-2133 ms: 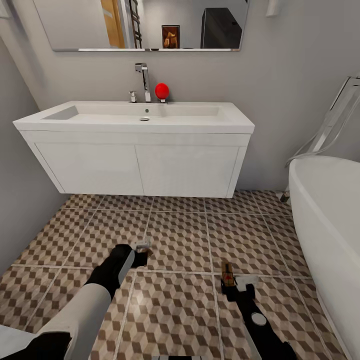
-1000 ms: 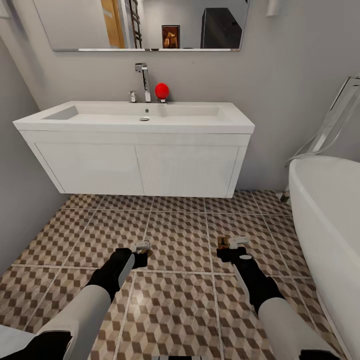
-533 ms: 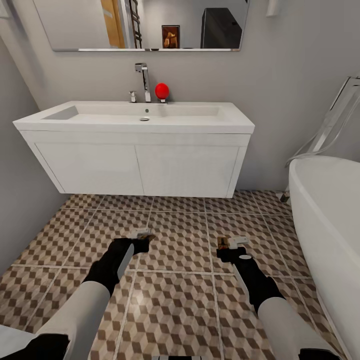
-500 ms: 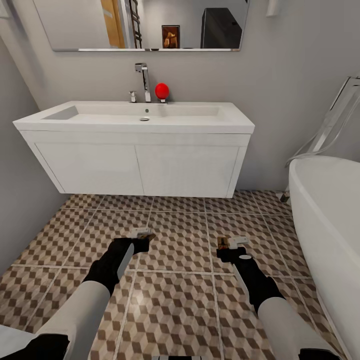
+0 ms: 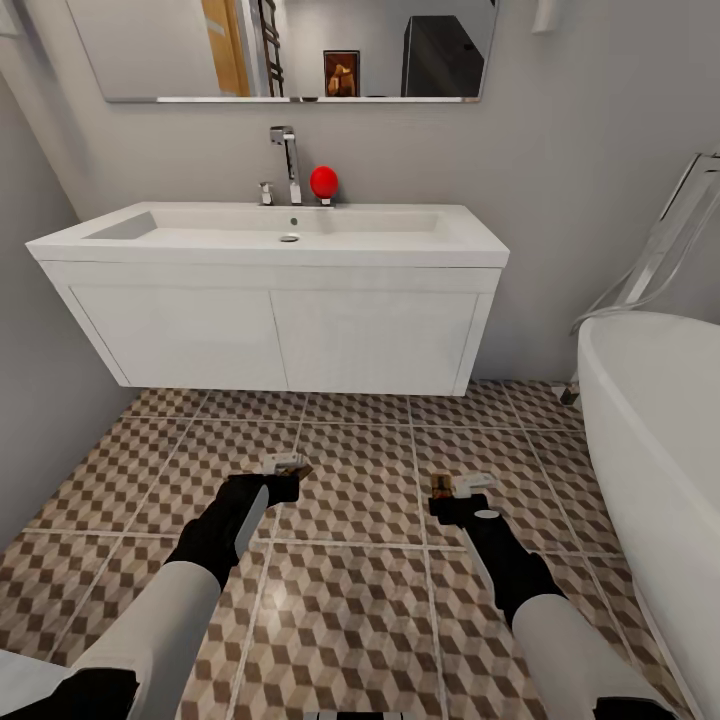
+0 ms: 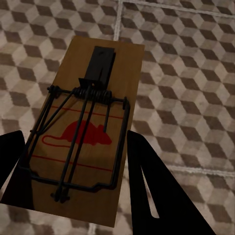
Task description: Take the four mousetraps from the cabinet in the bathroom and place them on the bathroom floor. Make sure all four end up on the same floor surface, and ensure that at least two of them are either under or directly next to the same bathroom sink.
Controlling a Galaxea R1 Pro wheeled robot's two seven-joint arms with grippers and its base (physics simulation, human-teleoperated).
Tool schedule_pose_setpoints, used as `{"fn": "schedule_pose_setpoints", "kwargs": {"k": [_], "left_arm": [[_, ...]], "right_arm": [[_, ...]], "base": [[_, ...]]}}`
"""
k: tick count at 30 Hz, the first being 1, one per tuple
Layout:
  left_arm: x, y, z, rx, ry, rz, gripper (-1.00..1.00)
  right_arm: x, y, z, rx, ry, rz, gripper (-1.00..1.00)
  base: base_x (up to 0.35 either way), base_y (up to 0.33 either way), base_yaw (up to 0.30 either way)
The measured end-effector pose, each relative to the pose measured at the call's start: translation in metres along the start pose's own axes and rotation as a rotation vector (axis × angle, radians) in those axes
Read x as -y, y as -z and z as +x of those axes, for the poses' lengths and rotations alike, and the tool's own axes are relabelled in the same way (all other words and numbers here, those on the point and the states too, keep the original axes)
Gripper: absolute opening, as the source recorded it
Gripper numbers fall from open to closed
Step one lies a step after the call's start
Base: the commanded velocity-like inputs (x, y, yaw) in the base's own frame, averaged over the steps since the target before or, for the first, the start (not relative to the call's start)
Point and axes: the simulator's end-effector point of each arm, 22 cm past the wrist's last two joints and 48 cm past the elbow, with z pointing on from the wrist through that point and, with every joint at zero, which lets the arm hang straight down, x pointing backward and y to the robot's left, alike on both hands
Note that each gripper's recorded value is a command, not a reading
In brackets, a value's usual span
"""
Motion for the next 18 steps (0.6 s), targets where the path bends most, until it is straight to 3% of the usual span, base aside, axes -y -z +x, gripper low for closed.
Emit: {"fn": "schedule_pose_setpoints", "kwargs": {"k": [8,18], "left_arm": [[0.0,0.0,-0.001,0.001,0.0,0.0,-1.0],[-0.001,-0.015,0.016,0.002,-0.005,0.001,-1.0]], "right_arm": [[-0.003,0.0,-0.001,0.002,0.001,-0.004,-1.0],[-0.005,-0.012,0.019,0.002,0.001,-0.004,-1.0]], "base": [[0.0,0.0,0.0],[0.0,0.0,0.0]]}}
